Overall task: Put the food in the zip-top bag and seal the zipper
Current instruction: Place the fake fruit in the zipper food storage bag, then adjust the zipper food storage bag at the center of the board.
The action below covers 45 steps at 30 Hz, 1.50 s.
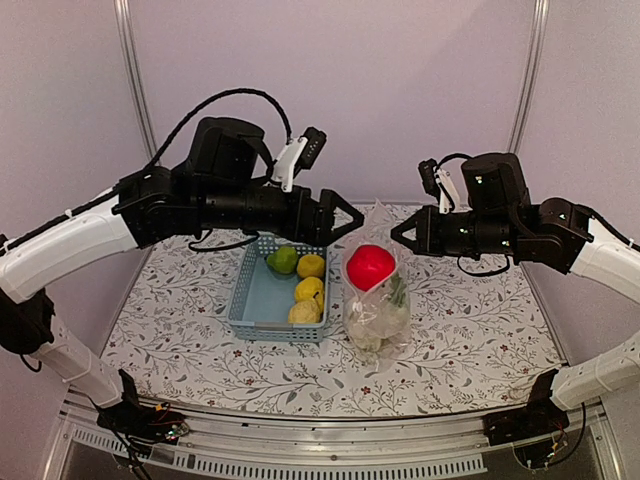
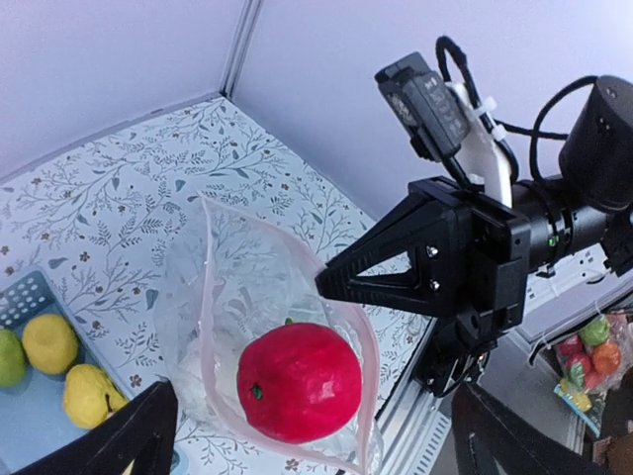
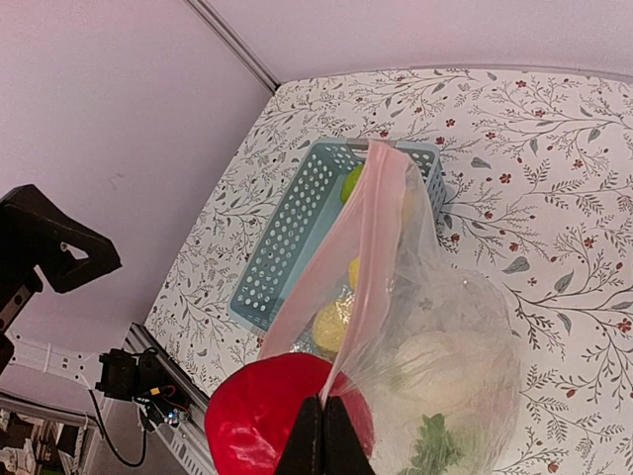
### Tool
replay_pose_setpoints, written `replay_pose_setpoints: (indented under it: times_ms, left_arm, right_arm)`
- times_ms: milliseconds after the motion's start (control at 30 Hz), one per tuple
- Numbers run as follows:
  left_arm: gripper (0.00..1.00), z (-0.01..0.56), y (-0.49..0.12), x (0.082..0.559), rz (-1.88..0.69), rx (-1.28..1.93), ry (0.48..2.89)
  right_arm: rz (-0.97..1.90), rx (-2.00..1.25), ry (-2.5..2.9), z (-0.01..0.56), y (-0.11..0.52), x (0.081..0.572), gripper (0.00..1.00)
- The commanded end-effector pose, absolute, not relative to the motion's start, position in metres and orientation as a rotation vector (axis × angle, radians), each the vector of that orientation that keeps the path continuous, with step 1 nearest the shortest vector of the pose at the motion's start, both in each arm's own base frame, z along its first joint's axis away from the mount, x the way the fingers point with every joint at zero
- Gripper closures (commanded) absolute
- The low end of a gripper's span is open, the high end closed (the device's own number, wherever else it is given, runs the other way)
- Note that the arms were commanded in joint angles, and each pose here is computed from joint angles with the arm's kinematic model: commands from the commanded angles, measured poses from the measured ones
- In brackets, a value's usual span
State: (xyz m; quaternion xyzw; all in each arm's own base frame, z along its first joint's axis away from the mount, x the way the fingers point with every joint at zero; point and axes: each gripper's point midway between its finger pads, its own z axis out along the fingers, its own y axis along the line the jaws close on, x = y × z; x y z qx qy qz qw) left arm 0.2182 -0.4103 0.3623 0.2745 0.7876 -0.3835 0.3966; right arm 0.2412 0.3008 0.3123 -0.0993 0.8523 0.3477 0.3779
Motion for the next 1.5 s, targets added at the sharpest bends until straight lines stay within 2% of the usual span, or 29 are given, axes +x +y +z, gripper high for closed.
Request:
replay_pose_setpoints:
  times_ms: [0, 233, 867, 1233, 1467]
  left_arm:
    - [0.12, 0.323, -0.389, 0.235, -0.952, 0.544, 2.136]
    - [0.42, 0.288, -0.379, 0.237, -1.128, 0.409, 2.211]
    - [0.62, 0.266, -0.401, 0.244, -1.193, 0.438, 2.262]
    - [0.67, 0.26, -0.41, 0.244, -1.225, 0.449, 2.273]
    - [0.76, 0.261, -0.415, 0.243, -1.264, 0.454, 2.266]
  right_arm:
    - [0.871, -0.257, 2.175, 0.314, 0.296, 0.239, 1.0]
    - [0.876, -0.259, 2.176, 0.314, 0.296, 0.237, 1.0]
    - [0.869, -0.256, 2.178, 0.313, 0.295, 0.238, 1.0]
    - [0.868, -0.255, 2.176, 0.314, 0.294, 0.237, 1.0]
    - [0.867, -0.258, 2.175, 0.314, 0.294, 0.238, 1.0]
